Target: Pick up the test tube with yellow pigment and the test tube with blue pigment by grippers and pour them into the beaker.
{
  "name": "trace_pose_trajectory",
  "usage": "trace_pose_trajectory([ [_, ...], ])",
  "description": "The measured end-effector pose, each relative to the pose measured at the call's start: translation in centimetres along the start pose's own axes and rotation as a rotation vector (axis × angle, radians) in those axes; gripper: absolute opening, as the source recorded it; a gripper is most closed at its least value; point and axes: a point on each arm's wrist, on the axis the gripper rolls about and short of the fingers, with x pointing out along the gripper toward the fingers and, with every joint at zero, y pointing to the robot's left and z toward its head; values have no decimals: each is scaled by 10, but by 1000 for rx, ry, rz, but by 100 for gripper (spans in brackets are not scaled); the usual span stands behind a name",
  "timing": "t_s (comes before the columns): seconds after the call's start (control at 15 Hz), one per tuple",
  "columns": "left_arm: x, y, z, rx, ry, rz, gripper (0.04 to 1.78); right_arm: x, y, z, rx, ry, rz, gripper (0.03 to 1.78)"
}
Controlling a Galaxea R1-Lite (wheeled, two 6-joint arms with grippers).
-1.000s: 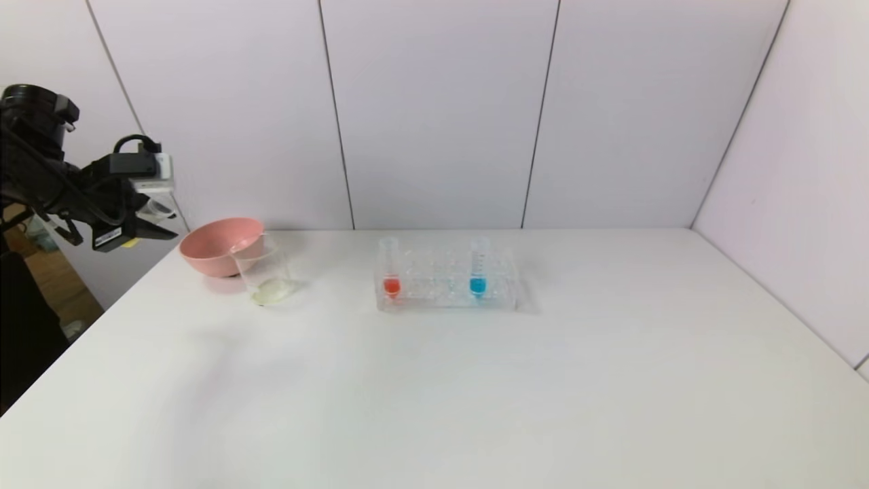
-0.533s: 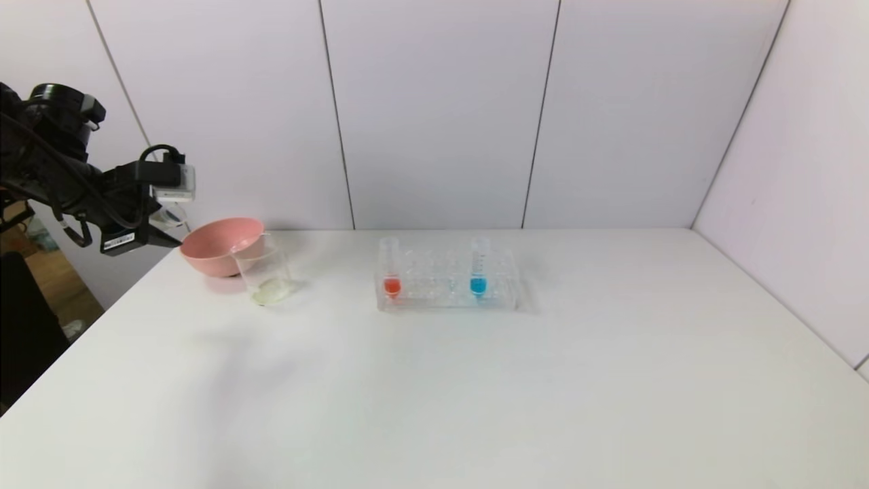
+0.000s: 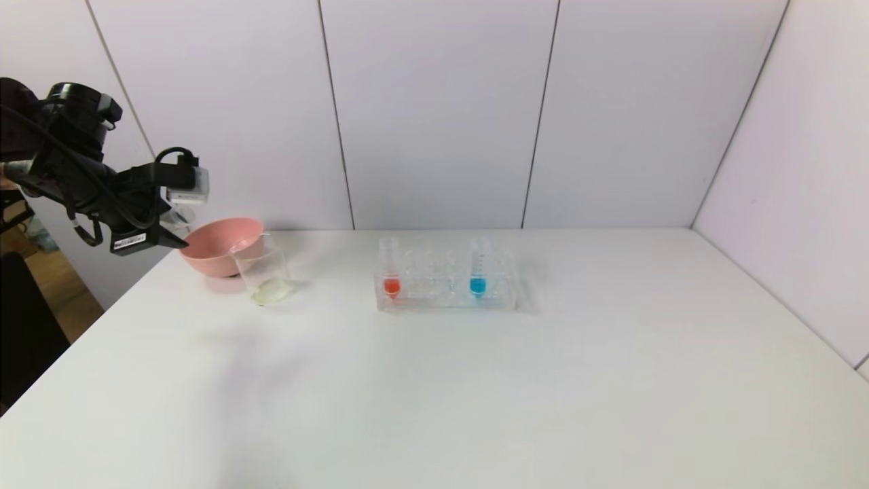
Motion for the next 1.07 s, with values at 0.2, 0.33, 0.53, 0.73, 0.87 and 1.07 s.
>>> trace_pose_trajectory([
  [0.2, 0, 0, 3, -17, 32, 4, 53, 0, 0, 0, 0, 0, 0, 171],
  [0.33, 1, -1, 7, -19, 39, 4, 53, 0, 0, 0, 0, 1, 1, 171],
  [0.53, 2, -2, 10, -32, 55, 5, 53, 0, 0, 0, 0, 0, 0, 171],
  [0.73, 3, -2, 15, -28, 73, 10, 53, 0, 0, 0, 0, 1, 0, 171],
  [0.87, 4, -2, 18, -22, 87, 12, 53, 0, 0, 0, 0, 0, 0, 171],
  [1.07, 6, -3, 21, -13, 102, 13, 53, 0, 0, 0, 0, 0, 0, 171],
])
